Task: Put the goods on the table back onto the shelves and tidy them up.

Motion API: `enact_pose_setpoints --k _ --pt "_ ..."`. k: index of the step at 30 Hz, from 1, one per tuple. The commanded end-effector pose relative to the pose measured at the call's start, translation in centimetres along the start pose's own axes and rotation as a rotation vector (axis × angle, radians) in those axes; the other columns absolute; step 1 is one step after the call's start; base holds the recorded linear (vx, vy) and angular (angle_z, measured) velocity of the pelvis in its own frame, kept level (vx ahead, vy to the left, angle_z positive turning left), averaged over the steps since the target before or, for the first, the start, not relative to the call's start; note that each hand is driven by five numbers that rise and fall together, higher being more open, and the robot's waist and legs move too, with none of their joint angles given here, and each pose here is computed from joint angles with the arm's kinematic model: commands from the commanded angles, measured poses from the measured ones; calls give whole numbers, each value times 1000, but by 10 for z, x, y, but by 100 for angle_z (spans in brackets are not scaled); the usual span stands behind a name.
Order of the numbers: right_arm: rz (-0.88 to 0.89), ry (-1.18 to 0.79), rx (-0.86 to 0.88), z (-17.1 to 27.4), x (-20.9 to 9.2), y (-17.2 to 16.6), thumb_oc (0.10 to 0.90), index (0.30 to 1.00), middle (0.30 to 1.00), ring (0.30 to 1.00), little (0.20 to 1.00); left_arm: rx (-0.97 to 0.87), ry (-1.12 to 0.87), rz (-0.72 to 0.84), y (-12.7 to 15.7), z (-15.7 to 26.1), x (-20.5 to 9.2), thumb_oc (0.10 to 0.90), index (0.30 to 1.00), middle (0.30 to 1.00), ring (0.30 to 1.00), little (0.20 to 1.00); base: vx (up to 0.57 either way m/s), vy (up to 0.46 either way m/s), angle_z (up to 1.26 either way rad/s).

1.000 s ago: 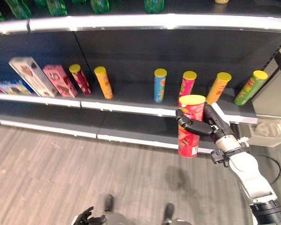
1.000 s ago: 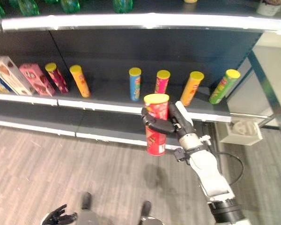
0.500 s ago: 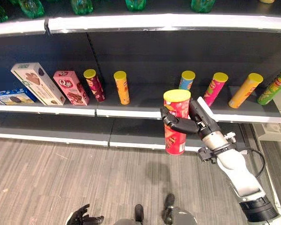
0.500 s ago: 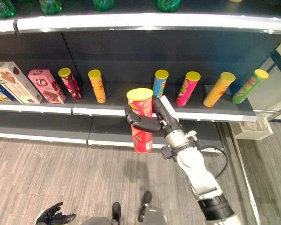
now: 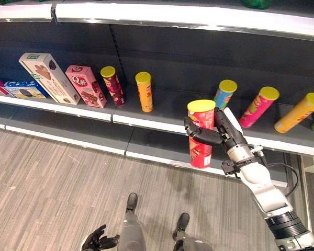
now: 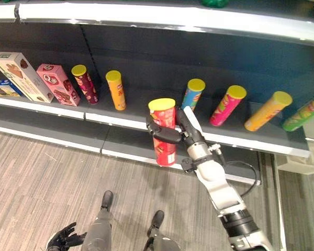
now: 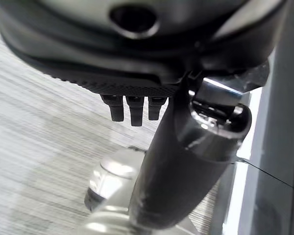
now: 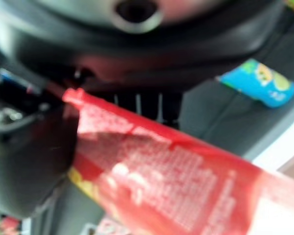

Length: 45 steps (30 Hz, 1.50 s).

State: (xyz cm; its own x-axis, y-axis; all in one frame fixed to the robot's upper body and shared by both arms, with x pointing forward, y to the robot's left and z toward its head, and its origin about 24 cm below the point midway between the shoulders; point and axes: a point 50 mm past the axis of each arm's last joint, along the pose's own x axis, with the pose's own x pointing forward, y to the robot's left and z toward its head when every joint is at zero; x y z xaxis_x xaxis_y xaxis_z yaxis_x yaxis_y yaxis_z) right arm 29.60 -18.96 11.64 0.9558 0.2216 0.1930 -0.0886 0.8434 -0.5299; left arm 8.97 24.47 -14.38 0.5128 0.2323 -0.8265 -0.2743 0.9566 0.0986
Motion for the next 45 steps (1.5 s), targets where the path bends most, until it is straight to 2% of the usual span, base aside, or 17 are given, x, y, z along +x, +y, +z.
enact_pose_setpoints --k 1,6,8,10,14,20,25,35,36,45 --pt "-160 -496 -109 103 20 -34 400 300 300 300 300 139 -85 13 18 8 -8 800 900 900 900 900 -34 426 -134" --pt "-410 -705 -175 152 26 -63 400 300 300 300 300 133 -196 38 20 38 -4 800 900 900 900 900 -79 240 -27" --pt "-516 -733 -207 158 21 -73 400 300 300 300 300 117 -205 45 18 40 -4 800 900 900 900 900 -31 -10 44" --pt "-717 -805 -299 169 12 -80 400 300 300 300 300 122 -227 57 13 45 -2 800 900 900 900 900 -47 -59 46" --pt "-861 -835 -380 181 9 -91 400 300 300 300 300 124 -254 56 7 53 0 800 900 900 900 900 -46 -61 3" --pt "-913 -868 -385 186 0 -92 400 300 300 300 300 130 -267 45 0 57 0 800 900 900 900 900 -8 -35 -3" --pt "-966 -842 -396 186 9 -98 400 300 300 300 300 123 -314 31 -6 69 0 800 900 900 900 900 -24 -33 0" --pt "-1181 -833 -447 195 12 -130 400 300 300 300 300 145 -384 29 -7 87 0 800 900 900 900 900 -19 -10 5" --pt "-1229 -829 -504 197 10 -138 400 300 300 300 300 152 -390 30 -6 88 0 800 900 900 900 900 -43 16 11" --pt "-1311 -868 -536 213 7 -152 400 300 300 300 300 165 -412 8 -11 94 0 800 900 900 900 900 -12 2 8"
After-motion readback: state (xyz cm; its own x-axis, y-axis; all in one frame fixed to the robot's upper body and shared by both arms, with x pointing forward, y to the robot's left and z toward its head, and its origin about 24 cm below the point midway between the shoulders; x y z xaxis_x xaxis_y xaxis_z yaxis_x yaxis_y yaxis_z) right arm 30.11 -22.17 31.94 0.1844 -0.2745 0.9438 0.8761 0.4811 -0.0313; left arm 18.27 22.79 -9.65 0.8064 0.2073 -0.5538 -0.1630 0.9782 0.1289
